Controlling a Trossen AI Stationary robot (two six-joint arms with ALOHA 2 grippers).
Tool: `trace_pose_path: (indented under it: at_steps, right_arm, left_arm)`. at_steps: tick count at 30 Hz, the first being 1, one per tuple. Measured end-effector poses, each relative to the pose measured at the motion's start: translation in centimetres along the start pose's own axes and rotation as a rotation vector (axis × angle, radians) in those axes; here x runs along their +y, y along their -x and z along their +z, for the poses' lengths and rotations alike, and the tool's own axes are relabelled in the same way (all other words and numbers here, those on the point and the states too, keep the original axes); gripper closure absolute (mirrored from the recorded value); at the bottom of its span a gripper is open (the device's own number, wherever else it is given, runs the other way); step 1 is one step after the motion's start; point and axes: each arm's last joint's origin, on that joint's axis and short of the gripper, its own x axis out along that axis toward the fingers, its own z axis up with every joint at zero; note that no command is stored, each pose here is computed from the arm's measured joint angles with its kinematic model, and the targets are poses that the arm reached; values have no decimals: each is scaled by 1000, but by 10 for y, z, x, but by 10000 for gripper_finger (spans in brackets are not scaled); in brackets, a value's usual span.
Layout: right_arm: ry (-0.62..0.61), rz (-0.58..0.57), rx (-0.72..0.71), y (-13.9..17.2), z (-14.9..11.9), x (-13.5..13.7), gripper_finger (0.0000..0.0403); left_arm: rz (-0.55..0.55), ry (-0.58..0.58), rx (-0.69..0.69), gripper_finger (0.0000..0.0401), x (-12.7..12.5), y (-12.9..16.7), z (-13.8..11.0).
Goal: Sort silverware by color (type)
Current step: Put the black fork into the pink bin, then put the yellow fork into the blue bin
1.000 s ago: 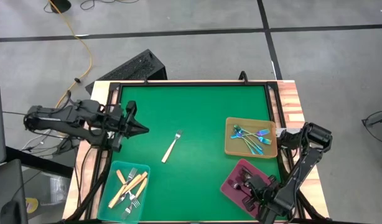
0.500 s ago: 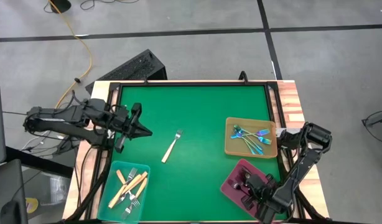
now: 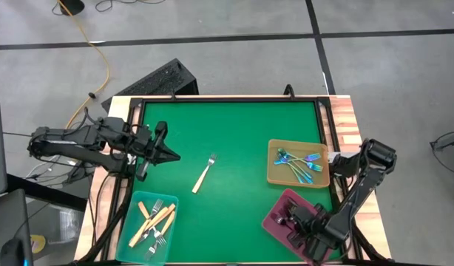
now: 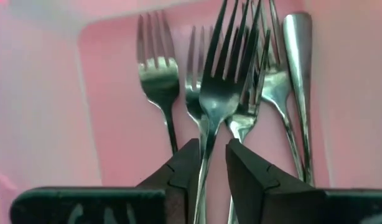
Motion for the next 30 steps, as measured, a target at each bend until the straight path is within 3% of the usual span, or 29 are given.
trace_pose_path:
  at_steps: [7, 14, 18, 24, 30]
  right_arm:
    - [33, 70, 4, 24, 16, -6, 300]
    - [188, 124, -11, 39, 49, -9, 300]
    - [301, 135, -48, 42, 77, -11, 300]
    - [444, 71, -224, 39, 127, -16, 300]
    - [580, 95, -369, 31, 179, -10, 300]
  left_arm:
    - [21, -33, 5, 401, 1, 0, -1]
    - [93, 15, 3, 401, 3, 0, -1]
    - [125, 55, 5, 401, 4, 0, -2]
    - [150, 130, 8, 401, 4, 1, -3]
    - [291, 174, -28, 401, -4, 16, -4]
